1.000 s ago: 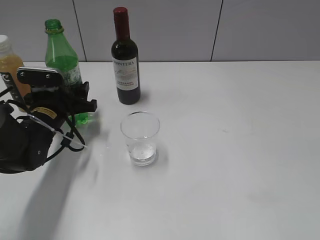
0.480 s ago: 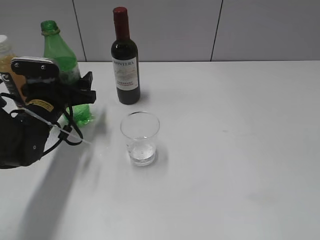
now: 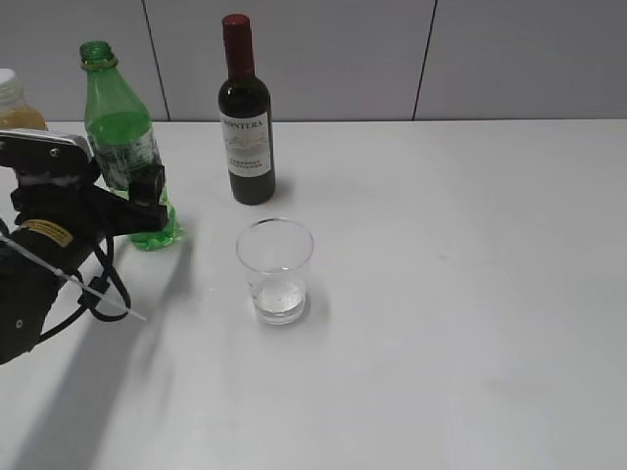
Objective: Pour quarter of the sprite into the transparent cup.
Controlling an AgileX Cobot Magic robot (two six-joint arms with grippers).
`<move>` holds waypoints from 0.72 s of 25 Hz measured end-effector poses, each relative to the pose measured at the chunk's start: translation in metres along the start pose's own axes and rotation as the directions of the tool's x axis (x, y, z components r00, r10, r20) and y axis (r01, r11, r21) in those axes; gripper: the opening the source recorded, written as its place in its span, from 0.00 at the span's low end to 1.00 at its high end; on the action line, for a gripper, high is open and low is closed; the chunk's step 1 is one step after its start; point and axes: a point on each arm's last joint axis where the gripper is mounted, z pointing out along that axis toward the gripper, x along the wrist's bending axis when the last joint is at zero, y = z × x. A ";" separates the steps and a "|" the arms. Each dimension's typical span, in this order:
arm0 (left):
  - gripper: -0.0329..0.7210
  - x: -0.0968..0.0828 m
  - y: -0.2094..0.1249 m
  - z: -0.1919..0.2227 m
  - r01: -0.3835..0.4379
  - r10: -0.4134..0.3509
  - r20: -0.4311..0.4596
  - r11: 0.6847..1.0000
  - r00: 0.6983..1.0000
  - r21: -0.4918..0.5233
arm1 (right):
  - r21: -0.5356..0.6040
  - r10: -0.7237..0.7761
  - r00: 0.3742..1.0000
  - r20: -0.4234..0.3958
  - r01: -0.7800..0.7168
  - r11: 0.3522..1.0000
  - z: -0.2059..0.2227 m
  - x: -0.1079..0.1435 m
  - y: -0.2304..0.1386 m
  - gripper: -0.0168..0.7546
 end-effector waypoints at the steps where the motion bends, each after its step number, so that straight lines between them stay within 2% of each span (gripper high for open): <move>1: 0.90 0.000 0.001 -0.003 0.000 0.000 0.002 1.000 1.000 0.001 | -0.001 0.000 1.000 0.000 0.000 1.000 0.000 0.000 0.000 0.79; 10: 0.87 0.005 0.002 -0.029 -0.014 0.013 0.023 0.999 1.000 0.030 | -0.001 0.000 1.000 0.000 0.000 1.000 0.000 0.000 0.000 0.79; 16: 0.85 0.010 0.027 -0.041 0.013 -0.012 0.018 0.999 1.000 -0.048 | -0.001 0.000 1.000 0.000 0.000 1.000 0.000 0.000 0.000 0.79; 18: 0.84 0.011 0.034 -0.043 0.025 -0.024 0.024 0.999 0.999 -0.044 | -0.001 0.000 1.000 0.000 0.000 1.000 0.000 0.000 0.000 0.79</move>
